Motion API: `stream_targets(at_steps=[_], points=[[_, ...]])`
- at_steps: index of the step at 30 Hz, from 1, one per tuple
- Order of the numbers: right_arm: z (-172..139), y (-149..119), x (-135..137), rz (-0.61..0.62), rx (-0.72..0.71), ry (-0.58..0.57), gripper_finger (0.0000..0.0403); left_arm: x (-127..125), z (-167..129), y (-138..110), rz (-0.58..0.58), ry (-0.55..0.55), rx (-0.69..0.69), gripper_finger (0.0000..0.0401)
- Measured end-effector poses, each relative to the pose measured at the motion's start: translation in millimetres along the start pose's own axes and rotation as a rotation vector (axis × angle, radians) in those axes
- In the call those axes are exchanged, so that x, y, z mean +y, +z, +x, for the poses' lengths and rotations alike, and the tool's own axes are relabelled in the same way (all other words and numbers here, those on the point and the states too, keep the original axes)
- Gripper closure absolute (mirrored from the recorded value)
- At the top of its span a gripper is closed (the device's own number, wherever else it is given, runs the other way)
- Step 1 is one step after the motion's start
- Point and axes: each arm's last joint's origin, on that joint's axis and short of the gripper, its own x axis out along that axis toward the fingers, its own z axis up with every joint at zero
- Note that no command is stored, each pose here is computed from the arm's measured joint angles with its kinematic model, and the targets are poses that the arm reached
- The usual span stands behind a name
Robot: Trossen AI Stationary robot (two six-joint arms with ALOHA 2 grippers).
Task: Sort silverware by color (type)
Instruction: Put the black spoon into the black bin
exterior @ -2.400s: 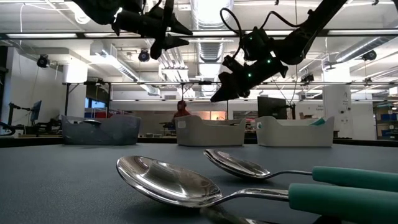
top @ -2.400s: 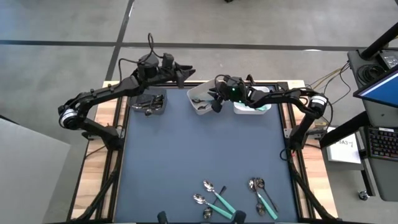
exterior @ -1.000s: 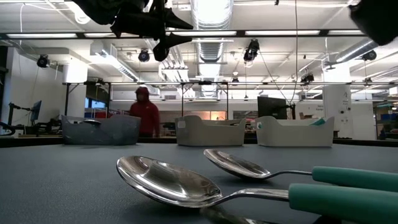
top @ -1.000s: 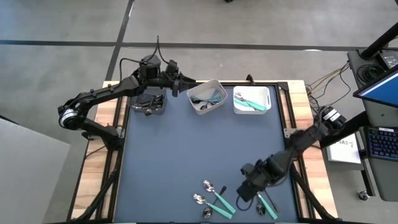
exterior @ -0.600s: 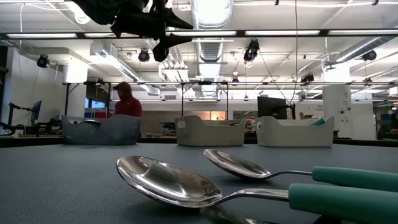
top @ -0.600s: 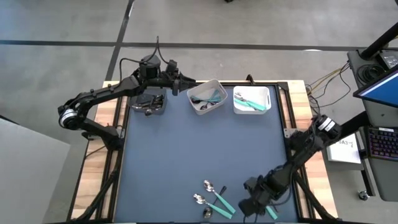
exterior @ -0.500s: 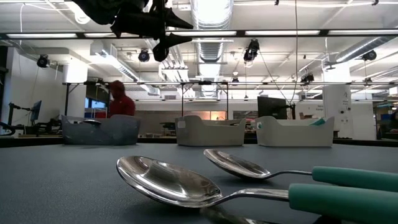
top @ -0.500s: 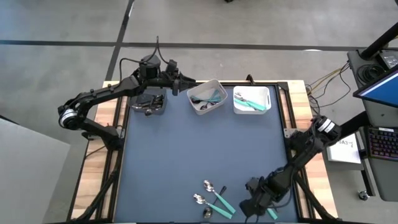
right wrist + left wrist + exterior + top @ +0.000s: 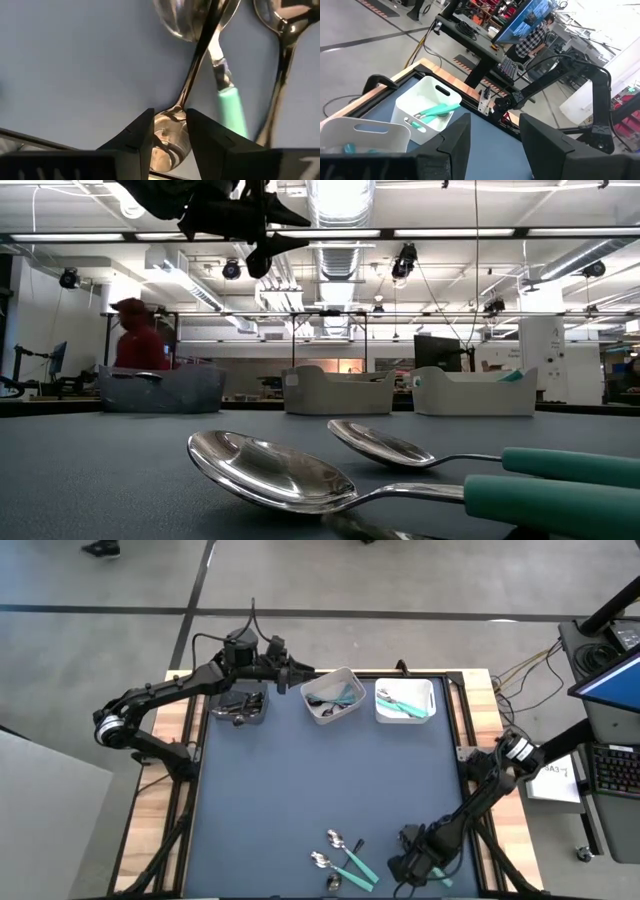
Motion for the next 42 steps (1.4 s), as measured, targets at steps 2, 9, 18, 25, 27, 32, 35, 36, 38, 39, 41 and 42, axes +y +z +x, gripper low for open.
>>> stream_targets(at_steps=[2, 9, 18, 25, 27, 32, 35, 36, 38, 39, 41, 42], points=[[1, 2, -1, 0.026, -0.002, -0.007, 0.0294, 0, 0, 0, 0.014, 0.000, 0.000, 0.0251], [1, 14, 2, 0.057, -0.018, -0.006, 0.0296, 0, 0, 0, 0.038, 0.000, 0.000, 0.0251], [0, 20, 4, 0.026, -0.031, -0.003, 0.0293, 0, 0, 0, 0.040, 0.000, 0.000, 0.0251], [6, 28, -4, 0.048, -0.054, -0.019, 0.0321, 0, 0, 0, 0.040, 0.000, 0.000, 0.0251], [8, 30, -7, 0.051, -0.065, -0.029, 0.0343, 0, 0, 0, 0.040, 0.000, 0.000, 0.0251], [10, 32, -10, 0.001, -0.070, -0.044, 0.0389, 0, 0, 0, 0.040, 0.000, 0.000, 0.0251], [6, 30, -8, -0.066, -0.031, -0.014, 0.0391, 0, 0, 0, 0.040, 0.000, 0.001, 0.0251], [4, 29, -7, -0.101, -0.019, -0.001, 0.0392, 0, 0, 0, 0.039, 0.000, 0.001, 0.0251], [-4, 26, -5, -0.164, -0.012, 0.030, 0.0392, 0, 0, 0, 0.039, 0.000, 0.001, 0.0251], [-7, 25, -5, -0.191, -0.015, 0.044, 0.0392, 0, 0, 0, 0.038, 0.001, 0.002, 0.0251], [-14, 24, -4, -0.244, -0.051, 0.093, 0.0393, 0, 0, 0, 0.038, 0.001, 0.003, 0.0251], [-20, 23, -4, -0.268, -0.073, 0.120, 0.0393, 0, 0, 0, 0.037, 0.001, 0.004, 0.0251]])
